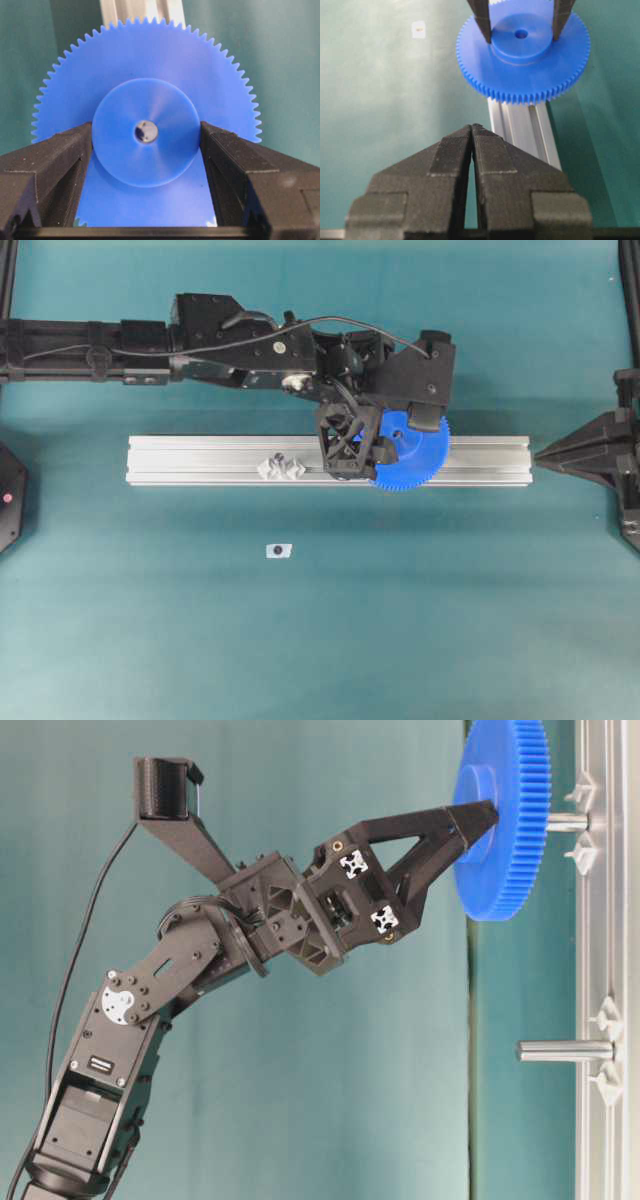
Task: Find the location of the shaft and insert the large gear.
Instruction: 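Align the gear's center hole above the right metal shaft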
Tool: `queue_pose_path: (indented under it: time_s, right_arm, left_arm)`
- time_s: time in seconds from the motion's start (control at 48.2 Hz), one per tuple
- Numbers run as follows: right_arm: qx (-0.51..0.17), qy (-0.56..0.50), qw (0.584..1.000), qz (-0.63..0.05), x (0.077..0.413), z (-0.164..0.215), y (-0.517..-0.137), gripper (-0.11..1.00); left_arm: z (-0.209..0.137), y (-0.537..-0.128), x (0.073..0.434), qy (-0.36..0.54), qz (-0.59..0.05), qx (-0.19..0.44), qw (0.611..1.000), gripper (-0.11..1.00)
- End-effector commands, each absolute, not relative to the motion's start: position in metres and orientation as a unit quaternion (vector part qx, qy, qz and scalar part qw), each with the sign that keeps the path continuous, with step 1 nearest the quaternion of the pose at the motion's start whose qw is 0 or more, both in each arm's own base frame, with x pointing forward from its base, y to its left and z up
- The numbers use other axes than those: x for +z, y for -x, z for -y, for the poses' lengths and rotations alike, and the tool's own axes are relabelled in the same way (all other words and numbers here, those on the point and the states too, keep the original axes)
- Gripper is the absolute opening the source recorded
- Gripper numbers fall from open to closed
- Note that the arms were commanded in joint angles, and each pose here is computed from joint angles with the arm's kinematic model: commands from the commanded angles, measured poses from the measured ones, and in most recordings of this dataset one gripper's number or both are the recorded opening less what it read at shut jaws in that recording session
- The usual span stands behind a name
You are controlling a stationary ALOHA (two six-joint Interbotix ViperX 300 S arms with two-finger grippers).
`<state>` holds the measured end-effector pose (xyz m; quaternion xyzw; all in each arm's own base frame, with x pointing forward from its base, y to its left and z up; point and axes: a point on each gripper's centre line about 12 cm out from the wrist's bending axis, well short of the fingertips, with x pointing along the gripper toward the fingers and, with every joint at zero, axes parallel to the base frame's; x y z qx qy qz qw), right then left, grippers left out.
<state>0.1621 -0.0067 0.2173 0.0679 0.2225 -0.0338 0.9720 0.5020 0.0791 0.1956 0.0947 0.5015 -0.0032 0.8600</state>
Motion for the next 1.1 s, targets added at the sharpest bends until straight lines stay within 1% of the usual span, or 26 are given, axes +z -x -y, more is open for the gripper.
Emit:
queue_pose_path:
  time_s: [0.0,0.166,0.435,0.788,1.078]
  right_arm:
    - [-0.036,-0.073,0.973,-0.216,0.221,0.007,-0.164,0.10]
    - [-0.036,-0.073,0.973,-0.217,0.221,0.007,-0.164,0.10]
    - [-0.036,-0.073,0.973,-0.216,0.220,0.007,-0.163,0.10]
    - [-0.036,-0.073,0.973,-0.216,0.221,0.007,-0.163,0.10]
    - [-0.036,-0.073,0.973,-0.216,0.221,0.007,-0.163,0.10]
  left_arm:
    - [-0.086,-0.497,0.208,-0.094,-0.500,0.004,0.861,0.73]
    - [-0.086,-0.492,0.200,-0.093,-0.516,0.001,0.851,0.73]
    - [-0.087,-0.493,0.202,-0.092,-0.513,0.002,0.854,0.73]
    - [-0.089,-0.507,0.228,-0.098,-0.482,0.009,0.871,0.73]
    - [-0.087,-0.511,0.227,-0.095,-0.484,0.008,0.870,0.73]
